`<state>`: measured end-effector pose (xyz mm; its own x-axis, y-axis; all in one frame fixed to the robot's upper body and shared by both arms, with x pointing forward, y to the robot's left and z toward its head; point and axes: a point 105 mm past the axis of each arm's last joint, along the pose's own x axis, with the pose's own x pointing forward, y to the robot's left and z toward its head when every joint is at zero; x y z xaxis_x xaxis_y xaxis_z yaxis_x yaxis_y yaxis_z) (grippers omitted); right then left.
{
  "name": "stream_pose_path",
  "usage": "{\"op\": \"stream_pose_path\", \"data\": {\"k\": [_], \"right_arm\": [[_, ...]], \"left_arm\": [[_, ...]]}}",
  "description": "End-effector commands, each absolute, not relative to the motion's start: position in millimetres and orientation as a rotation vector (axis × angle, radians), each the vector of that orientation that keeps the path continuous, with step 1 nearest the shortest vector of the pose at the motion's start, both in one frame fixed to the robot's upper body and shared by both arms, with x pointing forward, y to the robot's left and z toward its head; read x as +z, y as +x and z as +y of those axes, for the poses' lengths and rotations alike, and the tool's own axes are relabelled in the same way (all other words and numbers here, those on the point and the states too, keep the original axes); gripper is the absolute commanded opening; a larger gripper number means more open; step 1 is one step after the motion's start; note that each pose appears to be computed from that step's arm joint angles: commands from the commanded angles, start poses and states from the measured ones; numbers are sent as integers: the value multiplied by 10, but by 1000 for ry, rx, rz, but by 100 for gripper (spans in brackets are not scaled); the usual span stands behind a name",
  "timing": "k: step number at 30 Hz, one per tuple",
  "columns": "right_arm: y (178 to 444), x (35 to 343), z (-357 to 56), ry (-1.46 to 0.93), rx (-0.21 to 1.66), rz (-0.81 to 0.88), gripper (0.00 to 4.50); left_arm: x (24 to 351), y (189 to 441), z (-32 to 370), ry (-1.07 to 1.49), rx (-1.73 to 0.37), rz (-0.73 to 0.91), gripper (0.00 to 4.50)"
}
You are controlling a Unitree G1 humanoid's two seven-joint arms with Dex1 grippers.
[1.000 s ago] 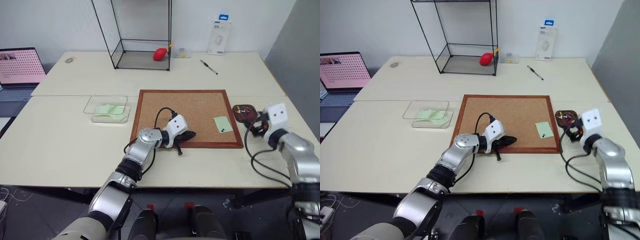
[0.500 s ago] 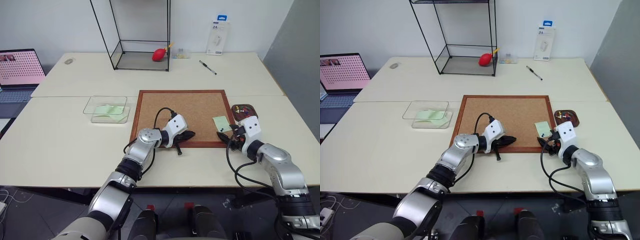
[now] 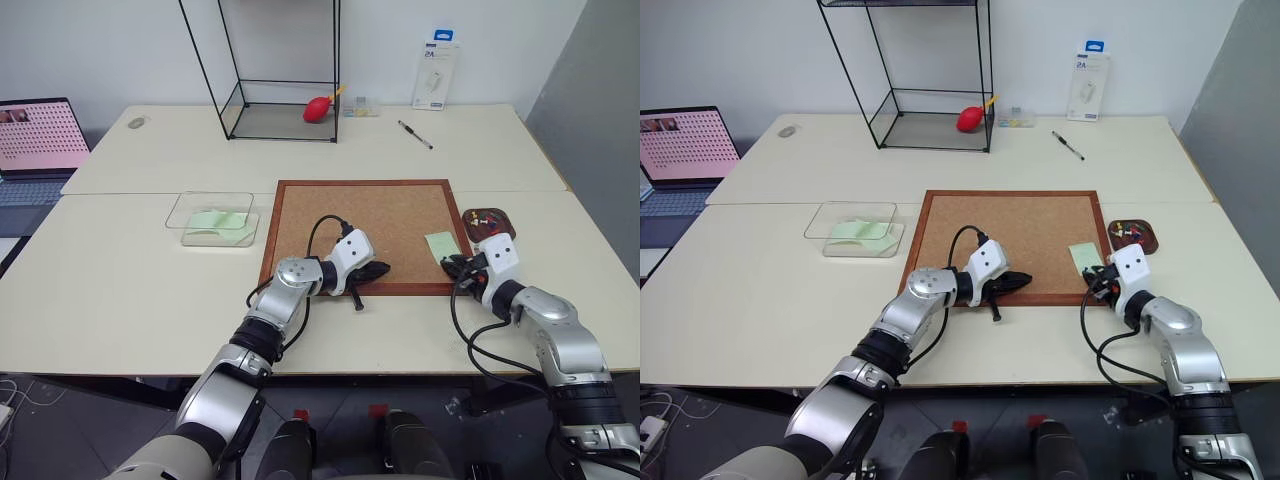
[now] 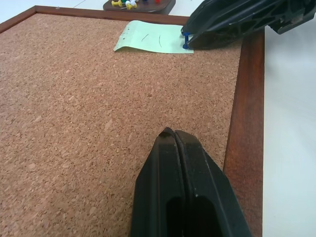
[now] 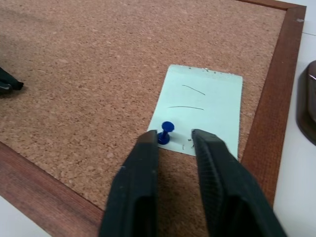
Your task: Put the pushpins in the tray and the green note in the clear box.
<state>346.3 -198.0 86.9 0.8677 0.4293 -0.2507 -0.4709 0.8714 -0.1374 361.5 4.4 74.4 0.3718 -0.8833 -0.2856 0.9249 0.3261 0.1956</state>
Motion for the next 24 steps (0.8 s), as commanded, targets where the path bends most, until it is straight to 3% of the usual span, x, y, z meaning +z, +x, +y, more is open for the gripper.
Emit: {"op": "stream_pose_path", "data": {"k": [1,7,24], "right_arm": [[3512,1033,-1982,-199,465,153,4],[3502,1048,-1968,-200,473,149,2],[3356,1634,-1727,-348,607,-41,2]], "left_arm": [[409,3511,120,361,-1195,265,0],[405,3506,126,367,-1197,267,0],[406,3536,122,341,-1171,266,0]]}}
